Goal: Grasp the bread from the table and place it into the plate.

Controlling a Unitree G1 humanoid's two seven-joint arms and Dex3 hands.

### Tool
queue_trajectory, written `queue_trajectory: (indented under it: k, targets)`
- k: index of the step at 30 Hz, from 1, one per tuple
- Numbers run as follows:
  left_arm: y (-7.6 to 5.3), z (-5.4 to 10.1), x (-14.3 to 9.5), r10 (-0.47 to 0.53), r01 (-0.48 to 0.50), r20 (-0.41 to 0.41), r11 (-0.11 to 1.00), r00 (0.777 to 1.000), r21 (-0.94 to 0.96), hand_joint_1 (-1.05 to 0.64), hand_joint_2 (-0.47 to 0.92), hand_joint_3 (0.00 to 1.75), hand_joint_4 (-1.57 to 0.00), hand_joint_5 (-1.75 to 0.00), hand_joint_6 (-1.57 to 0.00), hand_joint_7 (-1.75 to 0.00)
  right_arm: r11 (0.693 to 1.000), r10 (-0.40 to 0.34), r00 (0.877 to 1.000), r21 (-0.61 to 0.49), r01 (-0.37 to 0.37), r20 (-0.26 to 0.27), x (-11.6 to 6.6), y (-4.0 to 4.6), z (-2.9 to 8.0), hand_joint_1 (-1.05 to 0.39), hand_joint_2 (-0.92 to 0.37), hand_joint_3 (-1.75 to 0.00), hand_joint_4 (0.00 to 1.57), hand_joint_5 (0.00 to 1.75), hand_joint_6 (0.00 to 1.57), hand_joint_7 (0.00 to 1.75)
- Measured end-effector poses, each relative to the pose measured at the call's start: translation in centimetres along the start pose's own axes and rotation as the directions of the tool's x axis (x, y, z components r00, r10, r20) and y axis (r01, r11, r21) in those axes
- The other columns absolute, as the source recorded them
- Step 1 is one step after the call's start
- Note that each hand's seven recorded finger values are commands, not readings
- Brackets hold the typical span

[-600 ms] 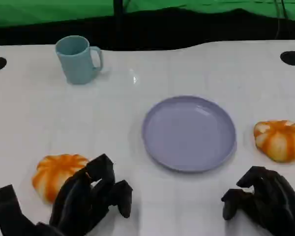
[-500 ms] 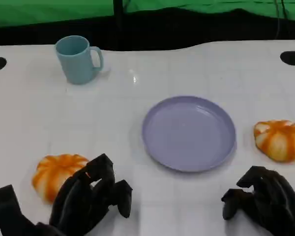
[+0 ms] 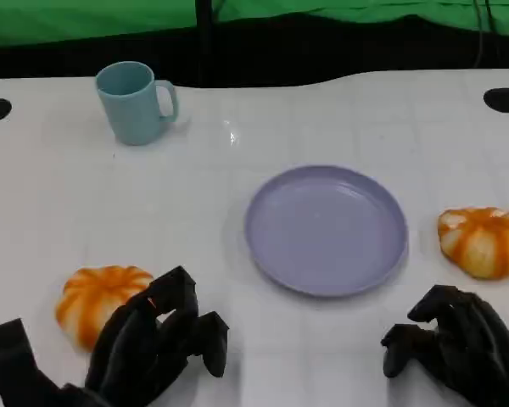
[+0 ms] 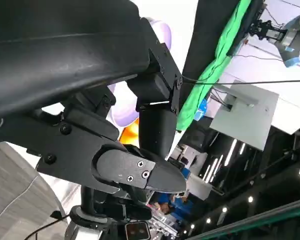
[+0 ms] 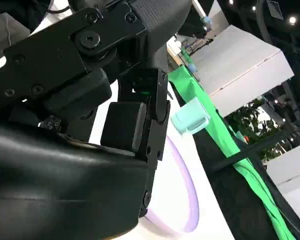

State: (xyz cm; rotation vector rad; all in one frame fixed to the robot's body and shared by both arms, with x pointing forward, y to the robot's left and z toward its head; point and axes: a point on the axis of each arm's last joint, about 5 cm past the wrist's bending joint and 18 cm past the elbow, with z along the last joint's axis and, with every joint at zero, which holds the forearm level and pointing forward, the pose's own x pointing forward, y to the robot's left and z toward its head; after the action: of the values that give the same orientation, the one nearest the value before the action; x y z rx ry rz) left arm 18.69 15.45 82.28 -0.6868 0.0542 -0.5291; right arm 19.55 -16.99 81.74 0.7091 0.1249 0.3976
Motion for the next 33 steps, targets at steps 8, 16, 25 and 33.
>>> queue_trajectory:
  k: [8, 16, 25, 33]
  targets:
    - [0.0, 0.1, 0.0, -0.002, 0.002, 0.003, 1.000, 1.000, 0.004, -0.72, 0.92, 0.12, -0.92, -1.75, -0.72, -1.60, 1.000, 0.001, 1.000, -0.001, -0.001, 0.000, 0.0, 0.01, 0.0, -1.05, -0.77, 0.00, 1.52, 0.80, 1.57, 0.32]
    - [-0.5, 0.9, -0.1, 0.023, -0.032, 0.066, 0.991, 0.998, 0.131, -0.74, 0.92, 0.22, -0.65, -1.74, -0.67, -1.19, 1.000, 0.006, 1.000, -0.002, -0.006, 0.001, 0.0, 0.01, 0.0, -1.04, -0.78, 0.00, 1.52, 0.79, 1.57, 0.30]
    - [-1.0, 1.7, -0.2, 0.025, -0.063, 0.132, 0.954, 0.991, 0.292, -0.66, 0.92, 0.18, -0.54, -1.65, -0.62, -0.89, 1.000, 0.005, 1.000, -0.001, -0.005, 0.001, 0.0, 0.00, 0.0, -1.05, -0.76, 0.00, 1.53, 0.78, 1.57, 0.32]
    - [-0.7, 3.7, -0.4, 0.004, -0.050, 0.098, 0.880, 0.995, 0.473, -0.70, 0.92, 0.19, -0.48, -1.45, -0.51, -0.64, 1.000, 0.010, 1.000, -0.007, -0.010, 0.007, 0.1, 0.08, 0.2, -1.04, -0.79, -0.01, 1.53, 0.79, 1.57, 0.32]
